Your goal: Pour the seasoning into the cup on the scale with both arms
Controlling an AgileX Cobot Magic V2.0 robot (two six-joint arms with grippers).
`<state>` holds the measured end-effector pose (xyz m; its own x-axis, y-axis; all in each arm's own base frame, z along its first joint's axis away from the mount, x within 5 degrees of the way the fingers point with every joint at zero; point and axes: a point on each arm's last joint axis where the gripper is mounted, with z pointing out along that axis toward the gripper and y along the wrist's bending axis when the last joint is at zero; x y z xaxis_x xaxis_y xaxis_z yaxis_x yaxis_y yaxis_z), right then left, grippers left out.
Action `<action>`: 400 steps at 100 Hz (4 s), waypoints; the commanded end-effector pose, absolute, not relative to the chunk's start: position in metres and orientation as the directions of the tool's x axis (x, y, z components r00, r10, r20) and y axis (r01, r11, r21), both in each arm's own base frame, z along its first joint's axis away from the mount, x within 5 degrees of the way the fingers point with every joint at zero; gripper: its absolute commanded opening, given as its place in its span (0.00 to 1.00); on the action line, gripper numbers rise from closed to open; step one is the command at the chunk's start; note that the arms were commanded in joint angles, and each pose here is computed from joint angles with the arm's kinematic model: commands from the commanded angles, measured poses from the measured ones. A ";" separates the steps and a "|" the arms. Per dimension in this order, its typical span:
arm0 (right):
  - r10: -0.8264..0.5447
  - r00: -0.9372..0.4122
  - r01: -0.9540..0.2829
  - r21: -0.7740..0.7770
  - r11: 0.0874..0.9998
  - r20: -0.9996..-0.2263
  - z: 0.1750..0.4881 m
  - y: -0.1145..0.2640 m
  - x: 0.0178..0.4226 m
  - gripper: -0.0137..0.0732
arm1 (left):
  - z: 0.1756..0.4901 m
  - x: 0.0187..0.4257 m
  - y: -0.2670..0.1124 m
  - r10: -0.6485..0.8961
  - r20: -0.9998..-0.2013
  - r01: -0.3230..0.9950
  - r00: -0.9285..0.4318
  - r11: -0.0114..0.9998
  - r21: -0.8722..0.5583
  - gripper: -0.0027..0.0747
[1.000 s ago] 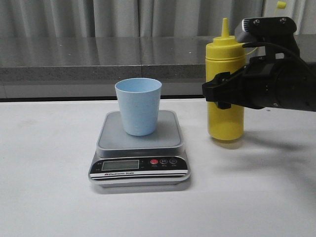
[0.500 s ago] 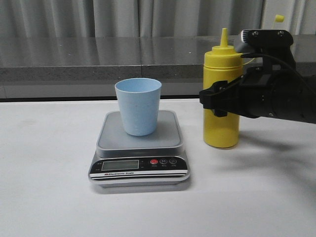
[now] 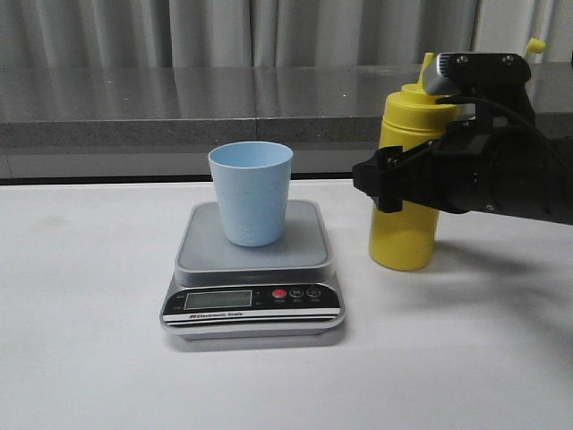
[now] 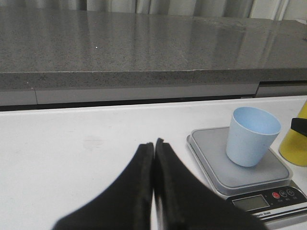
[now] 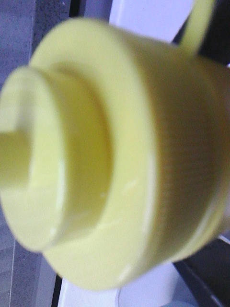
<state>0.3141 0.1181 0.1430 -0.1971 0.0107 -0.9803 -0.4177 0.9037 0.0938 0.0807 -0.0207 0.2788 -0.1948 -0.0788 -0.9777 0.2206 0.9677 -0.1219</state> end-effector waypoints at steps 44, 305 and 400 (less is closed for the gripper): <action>0.069 -0.068 -0.437 0.092 0.895 -0.995 0.171 0.115 0.302 0.90 | 0.294 0.082 -0.019 -0.108 -0.988 0.212 -0.108 0.969 -0.129 0.01; -0.036 -0.012 -0.188 -0.033 0.982 -0.999 0.292 0.015 0.078 0.08 | 0.294 0.082 -0.019 -0.108 -0.988 0.212 -0.108 0.969 -0.129 0.01; -0.052 0.111 -0.053 -0.058 0.997 -0.992 0.268 0.002 0.049 0.08 | 0.294 0.082 -0.019 -0.108 -0.988 0.212 -0.108 0.969 -0.129 0.01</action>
